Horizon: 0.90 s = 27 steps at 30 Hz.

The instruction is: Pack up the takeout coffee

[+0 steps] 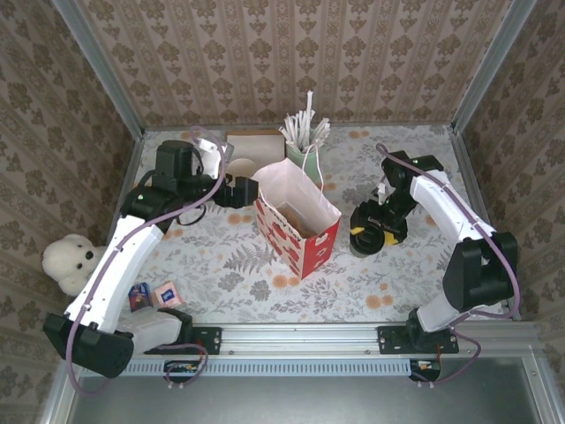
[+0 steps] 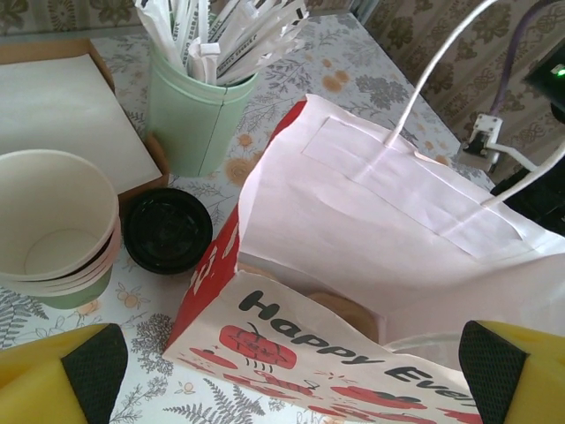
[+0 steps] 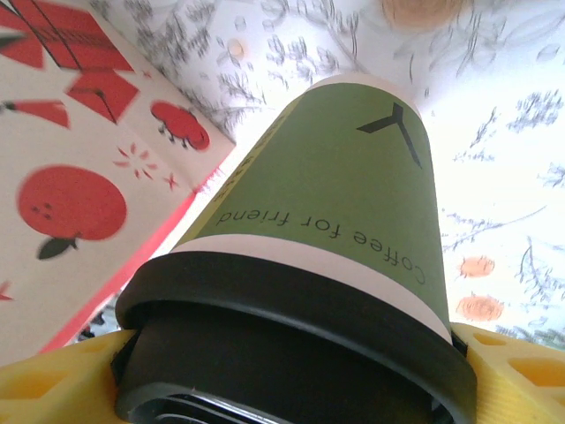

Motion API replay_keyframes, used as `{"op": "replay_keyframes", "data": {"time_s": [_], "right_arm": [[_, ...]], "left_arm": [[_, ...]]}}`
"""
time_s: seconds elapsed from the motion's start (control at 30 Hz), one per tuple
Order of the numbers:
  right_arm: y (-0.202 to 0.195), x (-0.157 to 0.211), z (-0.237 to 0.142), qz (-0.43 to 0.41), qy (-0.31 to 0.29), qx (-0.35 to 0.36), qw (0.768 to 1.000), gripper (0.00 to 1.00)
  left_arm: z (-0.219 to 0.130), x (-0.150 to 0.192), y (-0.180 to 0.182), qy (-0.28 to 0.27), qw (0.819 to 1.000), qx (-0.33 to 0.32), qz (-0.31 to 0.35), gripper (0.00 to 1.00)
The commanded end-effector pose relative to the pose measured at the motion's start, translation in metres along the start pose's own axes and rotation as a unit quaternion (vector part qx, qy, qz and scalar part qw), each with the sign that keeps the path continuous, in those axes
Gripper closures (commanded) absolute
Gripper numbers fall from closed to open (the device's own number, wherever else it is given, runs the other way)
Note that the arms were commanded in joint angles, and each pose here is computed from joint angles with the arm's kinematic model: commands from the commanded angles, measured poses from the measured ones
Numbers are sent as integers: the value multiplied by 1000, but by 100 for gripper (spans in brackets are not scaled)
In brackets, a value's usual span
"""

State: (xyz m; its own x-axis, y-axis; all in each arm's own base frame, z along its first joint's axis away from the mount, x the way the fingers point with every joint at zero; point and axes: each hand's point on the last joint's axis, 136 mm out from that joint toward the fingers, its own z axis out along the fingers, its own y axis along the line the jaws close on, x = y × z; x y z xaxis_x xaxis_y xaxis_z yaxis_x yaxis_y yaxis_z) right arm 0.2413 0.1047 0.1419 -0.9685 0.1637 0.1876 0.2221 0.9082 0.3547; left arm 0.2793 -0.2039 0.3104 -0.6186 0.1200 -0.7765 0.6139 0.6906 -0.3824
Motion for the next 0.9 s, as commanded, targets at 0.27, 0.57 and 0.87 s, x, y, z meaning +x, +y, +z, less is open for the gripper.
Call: {"op": "replay_keyframes", "data": {"time_s": [0.27,0.57,0.87], "right_arm": [[-13,19,16,26,46,15,998,16],[-21,18,24,31,48,27,998,14],[-26,17,32,27,45,32,998,12]], "left_arm": [[-7,0,-4,-26,999,14,32,0],[-11,6,-4,-31,999,11,32,0],[-10,8,-1,-28,999,6,28,0]]}}
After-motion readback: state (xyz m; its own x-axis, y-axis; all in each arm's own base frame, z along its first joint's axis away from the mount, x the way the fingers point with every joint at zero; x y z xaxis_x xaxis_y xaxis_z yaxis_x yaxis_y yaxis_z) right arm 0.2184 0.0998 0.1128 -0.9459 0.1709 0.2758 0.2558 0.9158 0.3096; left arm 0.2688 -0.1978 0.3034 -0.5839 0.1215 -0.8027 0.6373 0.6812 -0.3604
